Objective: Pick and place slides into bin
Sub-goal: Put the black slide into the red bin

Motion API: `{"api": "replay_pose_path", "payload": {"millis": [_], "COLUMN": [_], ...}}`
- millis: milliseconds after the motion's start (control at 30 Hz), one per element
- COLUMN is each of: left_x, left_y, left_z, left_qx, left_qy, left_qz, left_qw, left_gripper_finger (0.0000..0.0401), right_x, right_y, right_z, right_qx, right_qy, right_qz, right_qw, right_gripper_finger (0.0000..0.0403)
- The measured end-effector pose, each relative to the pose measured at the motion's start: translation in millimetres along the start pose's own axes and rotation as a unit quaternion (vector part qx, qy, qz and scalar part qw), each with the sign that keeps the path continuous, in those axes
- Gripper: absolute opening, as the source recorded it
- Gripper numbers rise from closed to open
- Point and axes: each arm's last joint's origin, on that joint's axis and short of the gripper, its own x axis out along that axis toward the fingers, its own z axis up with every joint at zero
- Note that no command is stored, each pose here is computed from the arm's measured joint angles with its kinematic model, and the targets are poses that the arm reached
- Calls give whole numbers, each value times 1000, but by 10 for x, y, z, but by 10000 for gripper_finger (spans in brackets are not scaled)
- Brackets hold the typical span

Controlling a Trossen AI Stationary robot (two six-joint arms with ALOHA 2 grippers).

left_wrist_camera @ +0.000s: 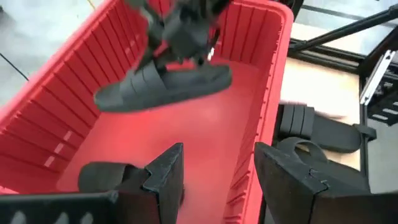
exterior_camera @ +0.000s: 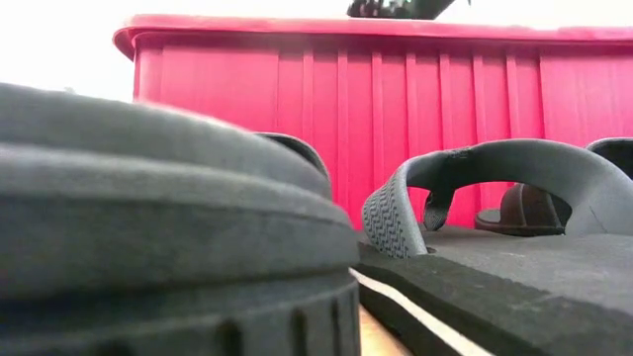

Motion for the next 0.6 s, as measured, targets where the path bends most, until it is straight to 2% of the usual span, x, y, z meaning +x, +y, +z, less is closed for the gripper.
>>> {"api": "replay_pose_path", "payload": {"millis": [200,333,533,600], "left_x": [-16,-11,-9,-9], "left_y": [50,60,59,60], "left_z": [10,9,9,8], "left_qx": [56,90,134,145], "left_qy": [-6,-3,-1,-1], "left_qz": [18,20,19,19], "left_qw": [998,996,991,989], "left_gripper_finger": [191,191,191,191], "right_x": [301,499,839,925], "right_y": [173,212,252,295], "right_z": [-76,10,47,26], "right_qx": [2,11,55,51], "right_qy": [-11,-22,20,52], "right_qz": [-15,-22,-17,-25], "right_qw": [1000,999,998,997], "right_gripper_finger": [0,0,0,0]}}
